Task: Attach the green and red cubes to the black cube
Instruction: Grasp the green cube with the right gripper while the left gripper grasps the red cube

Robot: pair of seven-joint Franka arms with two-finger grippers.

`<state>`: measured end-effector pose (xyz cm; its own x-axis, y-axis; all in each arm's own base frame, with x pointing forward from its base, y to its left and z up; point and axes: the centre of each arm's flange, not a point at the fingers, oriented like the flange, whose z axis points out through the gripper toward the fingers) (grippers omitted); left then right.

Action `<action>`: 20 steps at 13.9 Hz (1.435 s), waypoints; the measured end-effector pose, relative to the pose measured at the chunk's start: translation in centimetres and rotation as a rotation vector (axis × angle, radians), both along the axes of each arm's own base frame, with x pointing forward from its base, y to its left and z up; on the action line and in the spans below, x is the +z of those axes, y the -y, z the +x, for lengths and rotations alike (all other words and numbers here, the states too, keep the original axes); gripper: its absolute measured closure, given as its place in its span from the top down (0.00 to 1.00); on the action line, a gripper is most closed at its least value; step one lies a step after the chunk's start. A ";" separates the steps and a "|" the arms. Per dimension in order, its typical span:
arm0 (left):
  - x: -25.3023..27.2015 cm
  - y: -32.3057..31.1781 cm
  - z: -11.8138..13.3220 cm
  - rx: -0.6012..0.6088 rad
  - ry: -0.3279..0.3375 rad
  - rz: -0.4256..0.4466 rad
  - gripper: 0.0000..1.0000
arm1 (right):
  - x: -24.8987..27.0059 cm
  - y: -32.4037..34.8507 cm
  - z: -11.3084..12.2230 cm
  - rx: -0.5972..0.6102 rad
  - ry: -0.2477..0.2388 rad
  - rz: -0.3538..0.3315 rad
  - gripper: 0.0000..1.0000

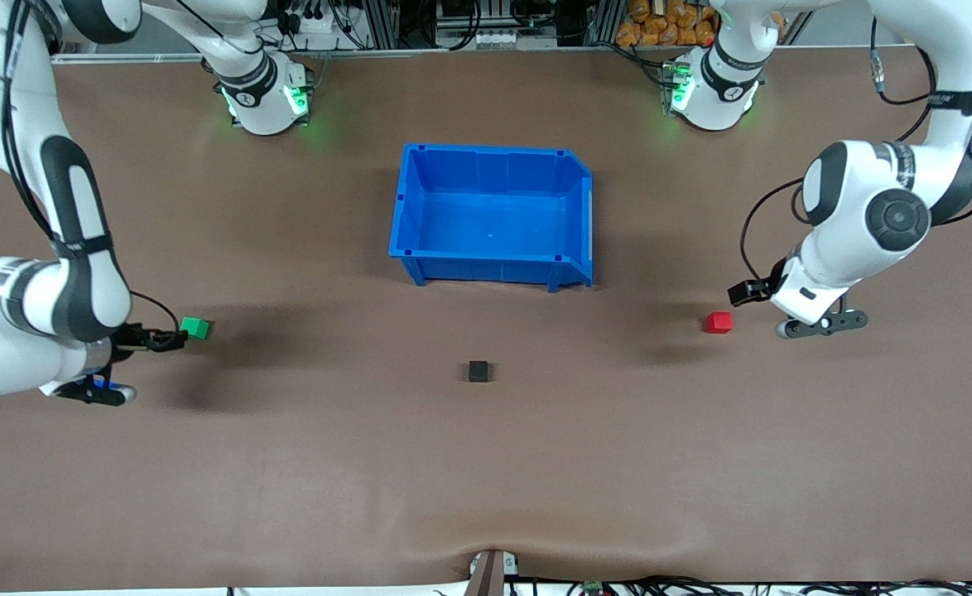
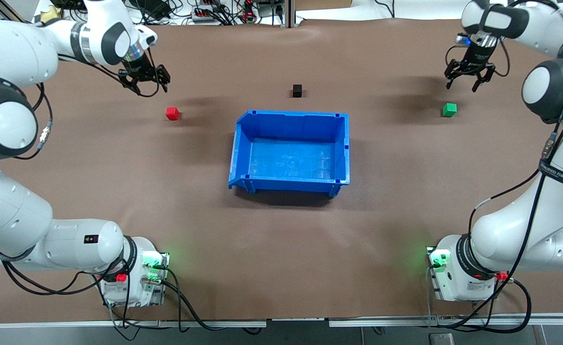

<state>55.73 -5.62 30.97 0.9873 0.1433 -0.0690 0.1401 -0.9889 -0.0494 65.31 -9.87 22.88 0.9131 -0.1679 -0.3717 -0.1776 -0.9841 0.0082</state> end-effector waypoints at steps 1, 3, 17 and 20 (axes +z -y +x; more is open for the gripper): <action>-1.1 0.0 -0.1 0.000 -0.002 -0.003 1.00 | -1.7 0.0 0.2 -0.008 0.013 -0.006 1.00; -3.5 -0.2 -0.1 0.003 0.017 -0.015 1.00 | -4.4 -0.3 0.0 -0.014 -0.006 -0.008 1.00; -12.3 0.0 -0.1 0.007 0.039 -0.056 0.79 | -6.0 -1.3 -1.4 -0.075 -0.126 -0.035 0.57; -12.5 0.1 0.1 0.006 0.039 -0.058 0.63 | -6.0 -1.3 -1.5 -0.072 -0.126 -0.039 0.54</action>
